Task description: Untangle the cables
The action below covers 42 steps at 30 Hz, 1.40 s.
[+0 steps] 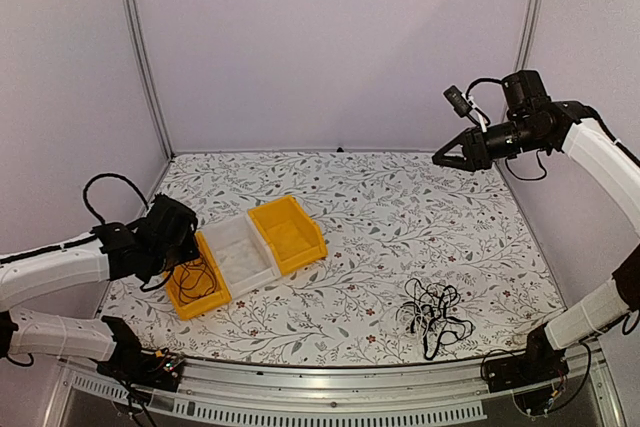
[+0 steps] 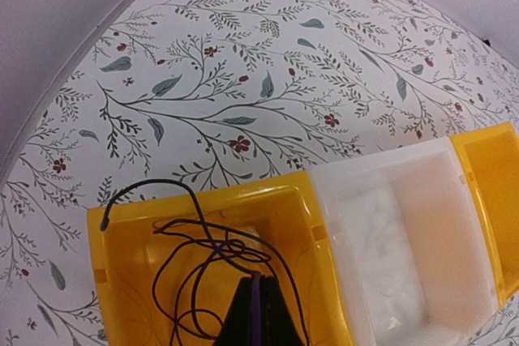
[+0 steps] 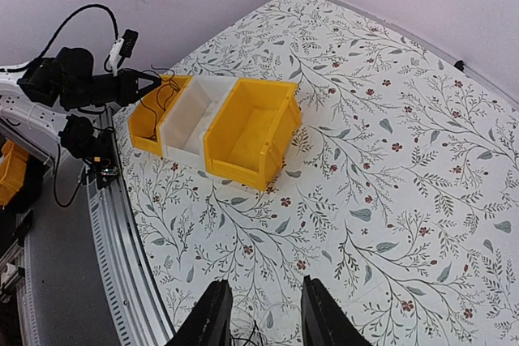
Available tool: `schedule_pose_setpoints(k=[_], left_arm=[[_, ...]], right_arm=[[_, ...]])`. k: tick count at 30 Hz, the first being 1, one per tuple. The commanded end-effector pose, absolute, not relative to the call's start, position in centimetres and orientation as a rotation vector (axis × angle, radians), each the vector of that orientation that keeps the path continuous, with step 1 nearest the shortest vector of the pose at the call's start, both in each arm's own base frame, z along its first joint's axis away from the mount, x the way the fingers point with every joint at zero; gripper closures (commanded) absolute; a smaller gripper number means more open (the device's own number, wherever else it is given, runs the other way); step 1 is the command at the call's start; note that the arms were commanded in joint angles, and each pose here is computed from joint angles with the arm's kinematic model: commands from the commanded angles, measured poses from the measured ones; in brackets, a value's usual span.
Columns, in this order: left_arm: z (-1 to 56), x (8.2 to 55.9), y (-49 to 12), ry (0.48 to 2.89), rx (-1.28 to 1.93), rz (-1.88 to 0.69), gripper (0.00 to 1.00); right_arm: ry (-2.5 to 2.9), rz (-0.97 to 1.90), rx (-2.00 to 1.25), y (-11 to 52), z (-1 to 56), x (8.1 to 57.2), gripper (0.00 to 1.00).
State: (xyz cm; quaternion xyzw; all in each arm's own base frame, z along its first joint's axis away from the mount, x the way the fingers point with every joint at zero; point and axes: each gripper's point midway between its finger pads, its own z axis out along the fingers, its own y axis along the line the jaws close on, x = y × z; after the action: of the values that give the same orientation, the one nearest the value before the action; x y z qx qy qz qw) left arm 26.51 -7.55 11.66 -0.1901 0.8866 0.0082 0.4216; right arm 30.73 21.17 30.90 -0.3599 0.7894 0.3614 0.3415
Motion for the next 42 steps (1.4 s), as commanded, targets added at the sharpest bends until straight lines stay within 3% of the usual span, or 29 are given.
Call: schedule_pose_setpoints(k=[1, 12, 18, 22, 26, 30, 37, 42], left_arm=[[10.1, 25.3, -8.9, 2.308, -0.556, -0.136, 1.00], [9.0, 23.2, -9.7, 2.430, -0.705, -0.216, 1.00], [8.0, 23.1, -9.3, 2.512, -0.732, -0.106, 1.00], [8.5, 24.0, -9.3, 2.519, -0.702, -0.049, 0.88], [10.4, 24.8, -8.4, 2.490, -0.680, 0.039, 0.61], [12.3, 25.4, -7.4, 2.472, -0.665, 0.090, 0.46], [16.4, 26.6, -7.0, 2.433, -0.662, 0.011, 0.44], [18.5, 28.0, -7.8, 2.412, -0.559, -0.051, 0.49]], right_arm=[[2.035, 0.914, -0.950, 20.9, 31.3, 30.1, 0.66], [2.039, 0.905, -0.954, 20.8, 31.0, 30.0, 0.66], [2.039, 0.906, -0.954, 20.8, 31.1, 30.1, 0.66], [2.044, 0.906, -0.952, 20.8, 31.0, 29.9, 0.66], [2.046, 0.905, -0.951, 20.7, 31.0, 29.7, 0.66], [2.046, 0.903, -0.952, 20.6, 30.9, 29.4, 0.66], [2.044, 0.905, -0.952, 20.6, 30.8, 29.4, 0.66], [2.044, 0.898, -0.953, 20.6, 30.9, 29.7, 0.66]])
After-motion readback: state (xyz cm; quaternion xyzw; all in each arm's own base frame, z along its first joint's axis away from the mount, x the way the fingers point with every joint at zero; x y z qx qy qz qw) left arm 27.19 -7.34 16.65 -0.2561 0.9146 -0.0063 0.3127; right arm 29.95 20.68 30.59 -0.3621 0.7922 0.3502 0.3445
